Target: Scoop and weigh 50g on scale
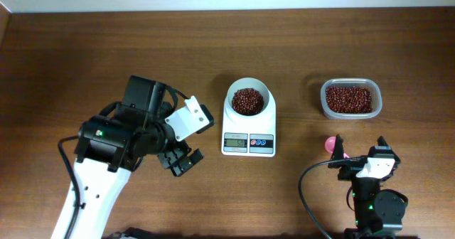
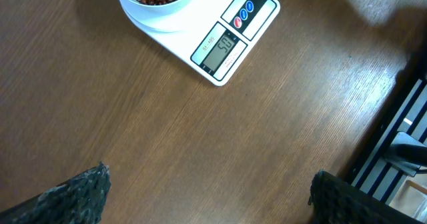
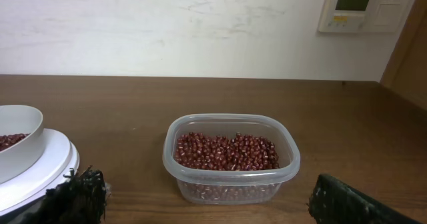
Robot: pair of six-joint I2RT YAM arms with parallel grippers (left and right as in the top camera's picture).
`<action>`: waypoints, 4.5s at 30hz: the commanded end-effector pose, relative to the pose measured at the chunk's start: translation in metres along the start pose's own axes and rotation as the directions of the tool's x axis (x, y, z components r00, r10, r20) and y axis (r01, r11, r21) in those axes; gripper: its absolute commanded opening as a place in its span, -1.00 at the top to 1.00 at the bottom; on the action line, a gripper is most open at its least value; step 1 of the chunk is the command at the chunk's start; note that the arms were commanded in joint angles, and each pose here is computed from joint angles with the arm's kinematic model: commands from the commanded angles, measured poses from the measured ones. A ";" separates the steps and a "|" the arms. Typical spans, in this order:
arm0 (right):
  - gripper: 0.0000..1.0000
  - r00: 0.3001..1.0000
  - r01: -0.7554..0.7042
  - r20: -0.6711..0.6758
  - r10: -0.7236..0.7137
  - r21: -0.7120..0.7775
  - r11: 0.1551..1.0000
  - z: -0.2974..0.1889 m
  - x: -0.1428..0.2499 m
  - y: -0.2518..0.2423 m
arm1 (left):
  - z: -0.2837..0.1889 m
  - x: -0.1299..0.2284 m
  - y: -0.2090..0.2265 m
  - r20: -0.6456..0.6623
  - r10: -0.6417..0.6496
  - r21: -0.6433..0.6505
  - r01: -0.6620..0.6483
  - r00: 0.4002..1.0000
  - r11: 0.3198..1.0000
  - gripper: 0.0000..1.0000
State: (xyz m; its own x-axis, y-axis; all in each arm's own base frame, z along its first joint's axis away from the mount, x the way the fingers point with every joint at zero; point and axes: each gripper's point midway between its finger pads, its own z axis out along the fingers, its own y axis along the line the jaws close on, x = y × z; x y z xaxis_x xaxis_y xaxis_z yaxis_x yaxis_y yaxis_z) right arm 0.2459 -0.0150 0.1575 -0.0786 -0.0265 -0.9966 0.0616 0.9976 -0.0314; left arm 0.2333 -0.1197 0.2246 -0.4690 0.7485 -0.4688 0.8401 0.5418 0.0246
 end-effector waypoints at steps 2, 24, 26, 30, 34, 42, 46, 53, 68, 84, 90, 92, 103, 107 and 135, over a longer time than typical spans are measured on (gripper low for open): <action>-0.98 1.000 0.007 -0.005 -0.007 -0.010 1.000 0.000 0.003 0.002 | 0.000 0.001 0.000 0.002 0.011 0.000 -0.011 1.000 1.000 -0.98; -0.98 0.999 -0.038 -0.002 0.037 -0.013 0.999 0.000 0.002 0.003 | 0.000 0.001 0.000 0.003 0.011 0.000 -0.011 1.000 1.000 -0.98; -0.98 0.999 -0.038 -0.002 0.037 -0.013 0.999 0.000 0.002 0.003 | 0.000 0.001 0.000 0.002 0.011 0.000 -0.011 1.000 1.000 -0.98; -0.98 0.999 -0.038 -0.002 0.037 -0.013 0.999 0.000 0.002 0.003 | 0.000 0.001 0.000 0.002 0.011 0.000 -0.011 1.000 1.000 -0.98; -0.98 0.999 -0.038 -0.002 0.037 -0.013 0.999 0.000 0.002 0.003 | 0.000 0.001 0.000 0.002 0.011 0.000 -0.011 1.000 1.000 -0.98; -0.98 0.999 -0.038 -0.002 0.037 -0.013 0.999 0.000 0.002 0.003 | 0.000 0.001 0.000 0.003 0.011 0.000 -0.011 1.000 1.000 -0.98; -0.98 0.999 -0.038 -0.002 0.037 -0.013 0.999 0.000 0.002 0.003 | 0.000 0.001 0.000 0.003 0.011 0.000 -0.011 1.000 1.000 -0.98; -0.98 0.999 -0.038 -0.002 0.037 -0.013 0.999 0.000 0.002 0.003 | 0.000 0.001 0.000 0.002 0.011 0.000 -0.011 1.000 1.000 -0.98; -0.98 0.999 -0.038 -0.003 0.037 -0.013 0.999 0.000 0.002 0.003 | 0.000 0.006 -0.002 -0.021 0.004 0.010 -0.004 1.000 1.000 -0.98; -0.98 0.999 -0.038 -0.003 0.037 -0.013 0.999 0.000 0.002 0.003 | -0.008 -0.056 0.022 0.244 0.010 -0.065 0.006 0.970 0.998 -0.98; -0.98 0.999 -0.038 -0.003 0.037 -0.013 0.999 0.000 0.002 0.003 | -0.040 -0.045 0.060 0.318 -0.149 -0.199 0.220 0.936 0.955 -0.98; -0.98 0.999 -0.038 -0.003 0.037 -0.013 0.999 0.000 0.002 0.003 | -0.060 -0.036 0.072 0.369 -0.216 -0.234 0.316 0.904 0.920 -0.98; -0.98 0.999 -0.038 -0.003 0.037 -0.013 0.999 0.000 0.002 0.003 | -0.156 -0.016 0.050 0.604 -0.181 -0.363 0.469 0.777 0.805 -0.98; -0.98 0.999 -0.038 -0.003 0.037 -0.013 0.999 0.000 0.002 0.003 | -0.174 -0.014 0.033 0.640 -0.129 -0.385 0.462 0.757 0.799 -0.98; -0.98 0.999 -0.038 -0.003 0.037 -0.013 0.999 0.000 0.002 0.003 | -0.162 -0.021 0.014 0.671 -0.264 -0.194 0.508 0.693 0.839 -0.98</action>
State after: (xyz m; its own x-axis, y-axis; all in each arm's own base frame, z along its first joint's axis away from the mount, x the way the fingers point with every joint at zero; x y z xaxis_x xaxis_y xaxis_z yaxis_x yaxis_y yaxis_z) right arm 0.2460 -0.0145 0.1575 -0.0766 0.0051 -0.9970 0.0611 0.9981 0.0004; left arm 0.2056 -0.0770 0.3806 -0.2986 0.2113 -0.9307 0.5060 0.8619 0.0334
